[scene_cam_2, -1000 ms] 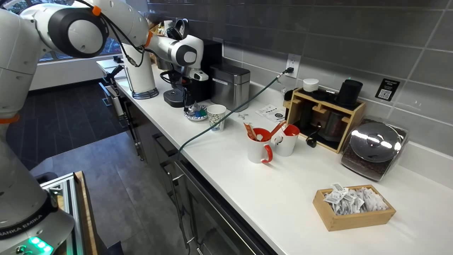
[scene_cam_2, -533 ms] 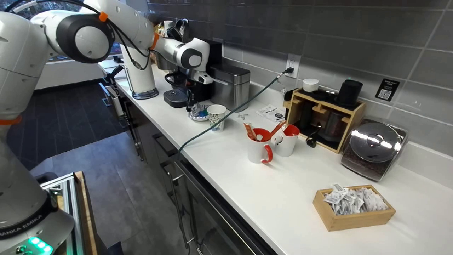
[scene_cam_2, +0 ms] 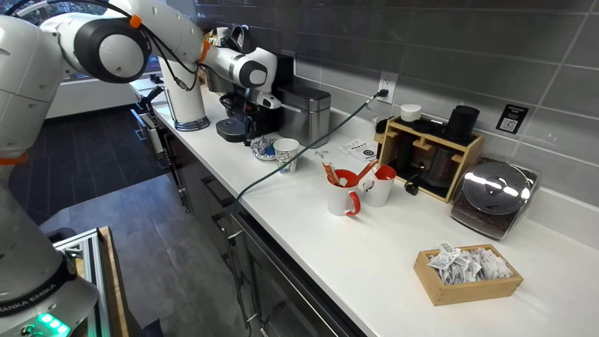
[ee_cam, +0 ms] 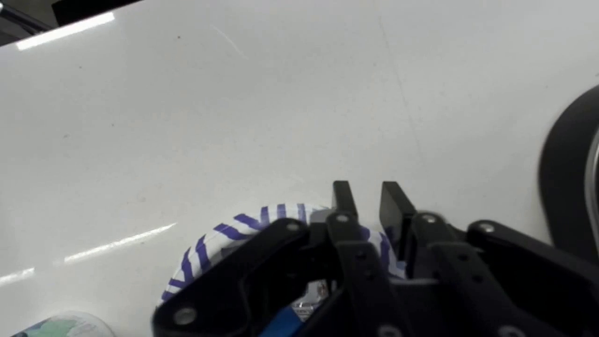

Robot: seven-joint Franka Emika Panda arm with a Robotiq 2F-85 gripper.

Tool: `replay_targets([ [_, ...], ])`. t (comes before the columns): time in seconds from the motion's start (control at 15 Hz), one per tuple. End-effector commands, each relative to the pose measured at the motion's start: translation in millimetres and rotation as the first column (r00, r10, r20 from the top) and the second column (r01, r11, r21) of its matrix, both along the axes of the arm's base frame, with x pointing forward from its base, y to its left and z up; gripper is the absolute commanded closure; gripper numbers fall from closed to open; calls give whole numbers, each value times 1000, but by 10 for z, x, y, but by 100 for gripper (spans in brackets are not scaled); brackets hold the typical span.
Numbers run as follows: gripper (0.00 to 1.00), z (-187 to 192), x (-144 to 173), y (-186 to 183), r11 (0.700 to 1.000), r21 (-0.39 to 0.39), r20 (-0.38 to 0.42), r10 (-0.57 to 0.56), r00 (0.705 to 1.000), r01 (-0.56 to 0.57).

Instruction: Remove the coffee cup from the top of the silver bin and place it on the counter then put one sachet from the bowl in the coffee cup.

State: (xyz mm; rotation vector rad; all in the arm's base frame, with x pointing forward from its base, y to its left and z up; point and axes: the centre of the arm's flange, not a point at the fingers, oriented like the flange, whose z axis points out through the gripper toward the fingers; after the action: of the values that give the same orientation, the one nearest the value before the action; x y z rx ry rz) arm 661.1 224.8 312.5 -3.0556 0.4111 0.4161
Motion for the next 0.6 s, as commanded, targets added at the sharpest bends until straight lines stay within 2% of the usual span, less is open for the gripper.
replay_targets([
  [0.0, 46, 242, -297, -66, 981, -61, 22, 186, 982, -185],
  [0.2, 22, 283, -214, -107, 945, -118, 33, 310, 950, -305],
  [0.33, 8, 286, -98, -126, 922, -125, 31, 372, 928, -366],
  [0.4, 1, 311, -111, -67, 947, -108, 49, 309, 950, -303],
  [0.47, 18, 309, -106, -80, 945, -109, 48, 314, 948, -307],
  [0.53, 10, 312, -104, -83, 946, -109, 49, 313, 949, -306],
])
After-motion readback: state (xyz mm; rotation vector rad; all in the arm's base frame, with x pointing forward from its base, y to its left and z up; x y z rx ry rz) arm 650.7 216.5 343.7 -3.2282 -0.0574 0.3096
